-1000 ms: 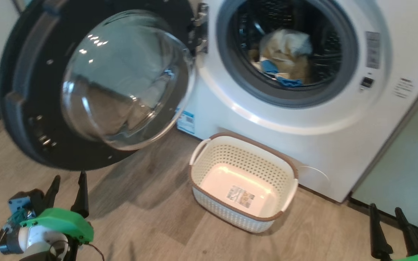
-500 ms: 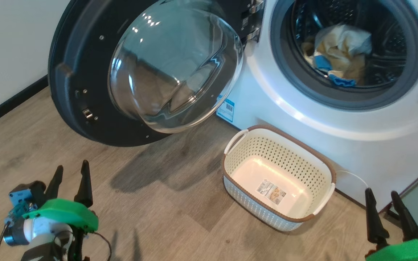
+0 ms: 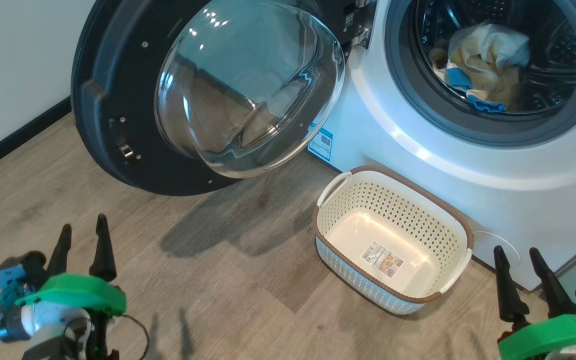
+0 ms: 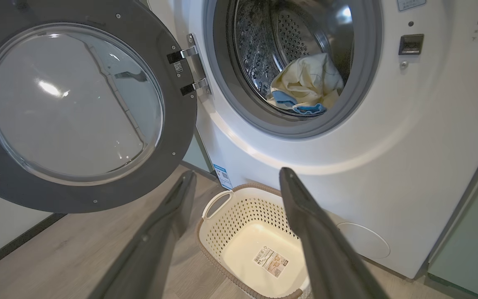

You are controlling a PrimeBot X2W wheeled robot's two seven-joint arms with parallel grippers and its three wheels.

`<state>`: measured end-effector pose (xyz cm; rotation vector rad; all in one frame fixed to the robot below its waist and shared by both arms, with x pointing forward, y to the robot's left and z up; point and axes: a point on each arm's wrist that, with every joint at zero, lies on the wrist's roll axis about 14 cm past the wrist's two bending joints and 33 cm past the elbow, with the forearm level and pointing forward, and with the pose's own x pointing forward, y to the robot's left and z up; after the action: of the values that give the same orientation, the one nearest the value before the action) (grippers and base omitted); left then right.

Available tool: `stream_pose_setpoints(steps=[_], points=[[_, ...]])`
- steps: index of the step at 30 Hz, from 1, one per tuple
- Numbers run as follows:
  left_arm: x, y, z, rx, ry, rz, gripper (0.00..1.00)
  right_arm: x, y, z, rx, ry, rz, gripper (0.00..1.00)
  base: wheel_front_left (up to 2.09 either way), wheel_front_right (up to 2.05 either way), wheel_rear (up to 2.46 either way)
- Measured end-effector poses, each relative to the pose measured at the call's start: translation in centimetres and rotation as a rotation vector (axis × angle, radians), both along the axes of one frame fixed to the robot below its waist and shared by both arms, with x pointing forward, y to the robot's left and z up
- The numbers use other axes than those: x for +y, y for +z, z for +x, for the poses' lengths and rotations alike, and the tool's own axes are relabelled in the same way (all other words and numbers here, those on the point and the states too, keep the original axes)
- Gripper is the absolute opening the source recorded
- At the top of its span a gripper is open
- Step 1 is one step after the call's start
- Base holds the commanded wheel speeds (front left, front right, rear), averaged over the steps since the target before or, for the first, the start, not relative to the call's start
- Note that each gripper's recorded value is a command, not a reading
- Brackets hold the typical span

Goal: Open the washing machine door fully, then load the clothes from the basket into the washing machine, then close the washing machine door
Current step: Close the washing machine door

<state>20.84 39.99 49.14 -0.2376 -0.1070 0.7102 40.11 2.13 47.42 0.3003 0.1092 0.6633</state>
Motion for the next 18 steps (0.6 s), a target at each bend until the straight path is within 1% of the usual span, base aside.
stream_pose_setpoints(steps=[2,3,4,5,7,12,18], points=[[0.0,-0.3,-0.3,0.004,0.007,-0.006,1.0,0.0,0.0,0.0,0.003,0.001,0.005,1.0,0.0,0.0,0.0],[-0.1,-0.4,-0.4,0.005,0.008,-0.009,0.87,0.0,0.0,0.0,0.003,0.002,0.004,1.0,0.0,0.0,0.0],[-0.1,-0.4,-0.5,0.003,0.008,-0.009,0.5,0.1,0.0,-0.1,0.002,0.003,0.003,1.0,0.0,0.0,0.0],[-0.1,-0.3,-0.5,-0.001,0.009,-0.009,0.39,0.1,0.1,-0.2,0.001,0.004,0.003,1.0,0.0,0.0,0.0],[-0.1,-0.2,-0.6,-0.018,0.015,-0.02,0.0,0.1,0.2,-0.2,-0.001,0.004,0.002,1.0,0.0,0.0,0.0],[1.0,0.1,-1.6,-0.108,0.072,-0.095,0.0,-0.1,0.5,-0.3,-0.01,-0.001,0.001,1.0,0.0,0.0,0.0],[3.2,-0.2,-3.0,-0.246,0.156,-0.245,0.0,-1.0,0.6,-0.3,-0.014,-0.028,-0.001,1.0,0.0,0.0,0.0]])
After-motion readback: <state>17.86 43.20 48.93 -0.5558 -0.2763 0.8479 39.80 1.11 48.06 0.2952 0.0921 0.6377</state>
